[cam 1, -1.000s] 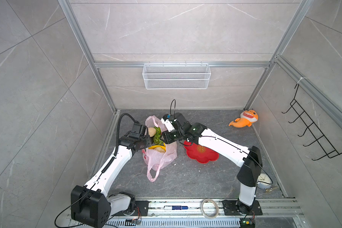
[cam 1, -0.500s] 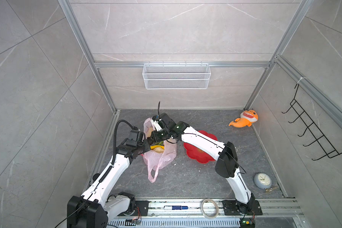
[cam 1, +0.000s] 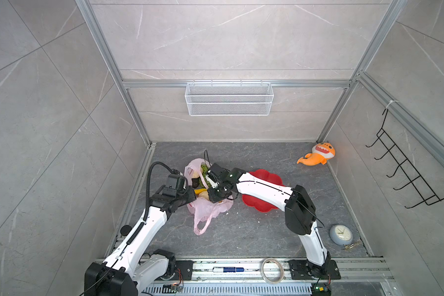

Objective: Take fruits out of the plastic bag
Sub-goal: Spread open the plastic bag at the center of the table.

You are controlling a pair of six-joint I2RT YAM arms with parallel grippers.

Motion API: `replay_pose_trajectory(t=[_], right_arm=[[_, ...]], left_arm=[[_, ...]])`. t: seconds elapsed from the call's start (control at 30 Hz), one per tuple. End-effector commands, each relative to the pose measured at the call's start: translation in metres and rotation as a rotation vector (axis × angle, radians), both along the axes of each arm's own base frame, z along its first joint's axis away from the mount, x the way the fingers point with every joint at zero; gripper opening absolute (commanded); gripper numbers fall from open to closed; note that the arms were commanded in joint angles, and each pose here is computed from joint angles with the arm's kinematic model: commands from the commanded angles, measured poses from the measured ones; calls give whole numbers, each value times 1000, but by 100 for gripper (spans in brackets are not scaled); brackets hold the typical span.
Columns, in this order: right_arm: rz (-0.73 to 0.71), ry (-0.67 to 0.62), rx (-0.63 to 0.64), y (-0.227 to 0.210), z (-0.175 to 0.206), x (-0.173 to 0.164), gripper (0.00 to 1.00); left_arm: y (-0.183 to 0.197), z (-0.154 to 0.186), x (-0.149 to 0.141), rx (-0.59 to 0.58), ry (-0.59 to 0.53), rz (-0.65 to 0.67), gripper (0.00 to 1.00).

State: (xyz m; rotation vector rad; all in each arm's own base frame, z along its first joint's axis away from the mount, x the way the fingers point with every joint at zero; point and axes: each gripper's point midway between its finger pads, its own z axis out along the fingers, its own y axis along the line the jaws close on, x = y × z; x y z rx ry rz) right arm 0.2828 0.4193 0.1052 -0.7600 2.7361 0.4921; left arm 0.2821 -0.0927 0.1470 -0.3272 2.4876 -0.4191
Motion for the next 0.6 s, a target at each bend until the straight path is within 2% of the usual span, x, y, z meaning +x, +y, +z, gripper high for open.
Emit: replay_pose_trajectory(t=[0.0, 0.13, 0.3, 0.57], right_arm=[[1, -27, 19, -15, 23, -16, 41], [12, -18, 6, -31, 18, -34, 41], [10, -9, -22, -39, 6, -40, 41], [-48, -181, 49, -14, 47, 0, 43]], left_arm=[[-4, 1, 1, -17, 10, -8, 15], [-5, -6, -3, -17, 40, -17, 14], [-7, -16, -12, -19, 80, -31, 13], [-7, -12, -16, -21, 65, -31, 12]])
